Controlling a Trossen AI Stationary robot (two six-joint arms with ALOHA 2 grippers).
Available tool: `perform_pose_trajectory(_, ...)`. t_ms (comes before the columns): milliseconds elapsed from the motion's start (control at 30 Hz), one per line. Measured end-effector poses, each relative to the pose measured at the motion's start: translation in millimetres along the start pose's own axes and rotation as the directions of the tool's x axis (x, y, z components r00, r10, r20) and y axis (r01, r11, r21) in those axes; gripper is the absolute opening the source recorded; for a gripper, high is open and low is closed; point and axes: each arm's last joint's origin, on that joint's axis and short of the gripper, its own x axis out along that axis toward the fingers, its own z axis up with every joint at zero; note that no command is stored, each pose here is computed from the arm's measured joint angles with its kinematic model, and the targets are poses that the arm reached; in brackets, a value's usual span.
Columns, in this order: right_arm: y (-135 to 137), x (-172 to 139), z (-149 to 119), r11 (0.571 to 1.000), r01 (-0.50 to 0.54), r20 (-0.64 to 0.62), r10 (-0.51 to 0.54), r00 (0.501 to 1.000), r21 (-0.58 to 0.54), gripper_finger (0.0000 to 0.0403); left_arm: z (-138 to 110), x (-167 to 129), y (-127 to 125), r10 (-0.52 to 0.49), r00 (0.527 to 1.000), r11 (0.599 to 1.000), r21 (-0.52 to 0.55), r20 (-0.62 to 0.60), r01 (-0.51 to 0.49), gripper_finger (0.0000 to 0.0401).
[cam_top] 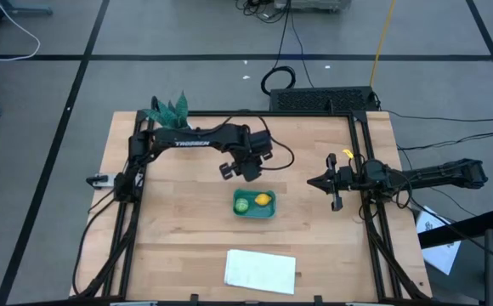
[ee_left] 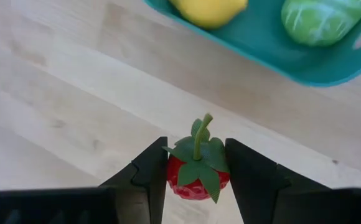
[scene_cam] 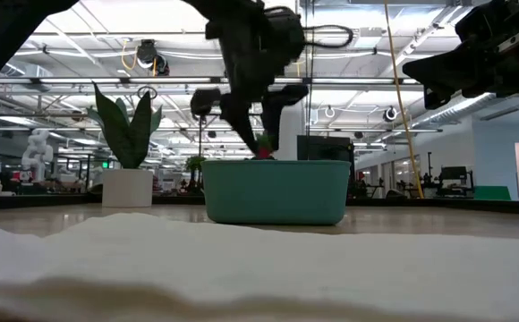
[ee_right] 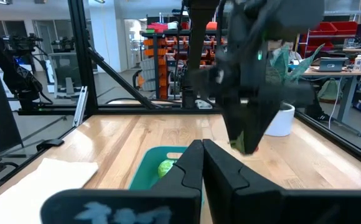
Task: Pick and placing Produce into tupperware
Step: Put the strawberry into the blue bin
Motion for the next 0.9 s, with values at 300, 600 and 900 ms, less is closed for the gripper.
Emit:
perform_pose_trajectory(300,0.0,0.0,0.0,1.000,0.000,0.000,0.000,1.000,0.000,0.0000,9.2,-49.1,12.0,0.017,0.997,0.999,-0.044,0.070,-0.014,0.0145)
perform_pose_trajectory(600,0.0,0.0,0.0,1.000,0.000,0.000,0.000,1.000,0.014,0.0000,19.0,-87.4,17.7,0.047,0.975,0.971,-0.240,0.219,0.007,0.0145)
perform_pose_trajectory(900,0.0,0.0,0.0,1.000,0.000,0.000,0.000,1.000,0.018,0.0000,24.1,-105.9,16.7,0.036,0.944,0.965,-0.255,0.328,0.053,0.0145)
